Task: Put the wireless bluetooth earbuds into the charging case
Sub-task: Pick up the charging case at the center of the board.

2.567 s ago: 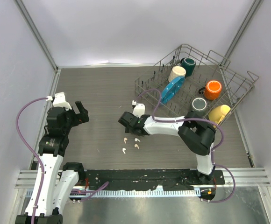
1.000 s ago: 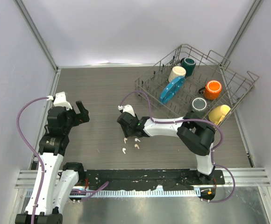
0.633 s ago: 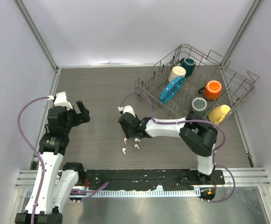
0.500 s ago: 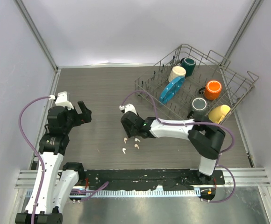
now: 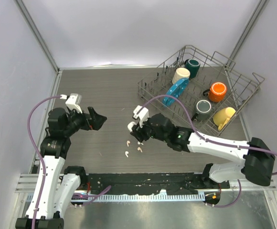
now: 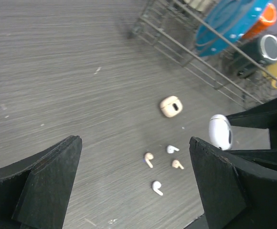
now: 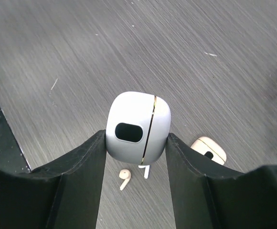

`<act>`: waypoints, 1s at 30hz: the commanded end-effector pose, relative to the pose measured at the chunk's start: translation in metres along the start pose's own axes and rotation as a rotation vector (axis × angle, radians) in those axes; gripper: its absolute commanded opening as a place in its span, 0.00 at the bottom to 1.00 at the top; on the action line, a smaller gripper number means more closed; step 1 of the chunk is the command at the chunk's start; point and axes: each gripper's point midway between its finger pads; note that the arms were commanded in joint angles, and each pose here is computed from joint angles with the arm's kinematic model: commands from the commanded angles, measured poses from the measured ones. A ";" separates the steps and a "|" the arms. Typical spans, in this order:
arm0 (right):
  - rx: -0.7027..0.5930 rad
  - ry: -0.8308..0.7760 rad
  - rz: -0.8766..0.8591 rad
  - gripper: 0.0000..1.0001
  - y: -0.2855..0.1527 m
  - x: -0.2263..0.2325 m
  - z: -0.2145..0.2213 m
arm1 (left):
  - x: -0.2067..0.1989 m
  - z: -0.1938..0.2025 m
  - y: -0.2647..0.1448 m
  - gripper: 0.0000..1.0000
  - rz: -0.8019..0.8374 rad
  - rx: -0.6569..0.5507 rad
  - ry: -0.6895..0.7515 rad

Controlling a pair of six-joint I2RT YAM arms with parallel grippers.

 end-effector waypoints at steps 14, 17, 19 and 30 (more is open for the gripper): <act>-0.263 -0.267 -0.066 0.01 -0.043 0.002 -0.032 | -0.062 -0.011 0.006 1.00 0.379 0.050 -0.132; -0.266 -0.279 -0.038 0.01 -0.045 -0.004 -0.031 | -0.066 -0.011 0.006 1.00 0.394 0.055 -0.153; -0.266 -0.286 -0.026 0.01 -0.045 -0.006 -0.031 | -0.066 -0.008 0.010 1.00 0.378 0.060 -0.153; -0.311 -0.307 -0.019 0.01 -0.050 -0.007 -0.029 | -0.095 0.007 0.026 1.00 0.383 0.098 -0.100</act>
Point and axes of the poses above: each gripper's point midway between its finger pads, its own y axis out along the fingers, its own x axis along the line the jaws close on, z = x × y, and after that the axes turned 5 degrees about y, right-handed
